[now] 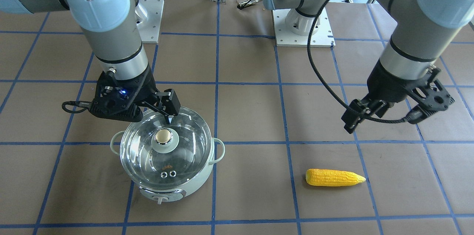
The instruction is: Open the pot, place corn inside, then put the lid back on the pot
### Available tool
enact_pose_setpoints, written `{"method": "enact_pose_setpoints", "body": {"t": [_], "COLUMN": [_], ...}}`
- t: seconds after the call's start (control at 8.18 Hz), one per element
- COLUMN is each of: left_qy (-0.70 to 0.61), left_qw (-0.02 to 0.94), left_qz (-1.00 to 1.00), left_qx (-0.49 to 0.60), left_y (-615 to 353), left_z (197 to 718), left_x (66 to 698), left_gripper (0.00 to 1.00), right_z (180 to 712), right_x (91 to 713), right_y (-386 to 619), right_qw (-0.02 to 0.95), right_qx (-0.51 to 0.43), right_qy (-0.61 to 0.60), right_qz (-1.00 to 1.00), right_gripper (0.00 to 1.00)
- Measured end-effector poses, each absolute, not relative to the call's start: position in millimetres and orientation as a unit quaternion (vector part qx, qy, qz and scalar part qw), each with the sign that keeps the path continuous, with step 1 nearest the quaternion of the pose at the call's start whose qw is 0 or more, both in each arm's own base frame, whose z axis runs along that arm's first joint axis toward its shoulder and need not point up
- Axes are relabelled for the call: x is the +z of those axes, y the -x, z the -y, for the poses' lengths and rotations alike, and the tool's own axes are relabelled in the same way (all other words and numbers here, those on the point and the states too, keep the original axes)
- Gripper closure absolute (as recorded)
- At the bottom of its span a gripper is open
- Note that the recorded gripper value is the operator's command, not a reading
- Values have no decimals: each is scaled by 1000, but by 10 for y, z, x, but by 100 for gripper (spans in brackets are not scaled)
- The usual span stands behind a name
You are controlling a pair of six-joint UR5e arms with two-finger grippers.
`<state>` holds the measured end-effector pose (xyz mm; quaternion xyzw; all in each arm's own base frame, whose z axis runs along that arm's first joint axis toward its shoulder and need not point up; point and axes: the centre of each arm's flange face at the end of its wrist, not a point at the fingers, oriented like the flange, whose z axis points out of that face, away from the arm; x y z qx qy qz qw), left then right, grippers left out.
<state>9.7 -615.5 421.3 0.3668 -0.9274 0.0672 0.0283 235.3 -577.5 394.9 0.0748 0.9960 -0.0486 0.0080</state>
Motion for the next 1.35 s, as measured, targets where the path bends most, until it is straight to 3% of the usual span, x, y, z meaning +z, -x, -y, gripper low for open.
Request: {"method": "enact_pose_setpoints", "body": {"t": [0.37,1.1,1.22,1.35], "left_qy": [-525,-663,-678,-692], "left_qw": [74,76,72,71], "left_qz": [846,745,731,718], "left_qx": [45,20,10,1], "left_y": [-268,-408,-403,-384], "left_z": [6386,6859,6877,6885], "left_x": [3838,2743,2615,2536], "left_gripper": [0,0,0,0], "right_z": [5840,5961,5968,5972], "right_x": [3695,3492,3489,3488], "right_y": [-2381,-2409,-2410,-2409], "right_qw": [4,5,5,5], "right_qx": [-29,-34,-36,-37], "right_qy": [-77,-75,-75,-75], "right_qz": [-997,-997,-997,-997], "right_gripper": [0,2,5,14]}}
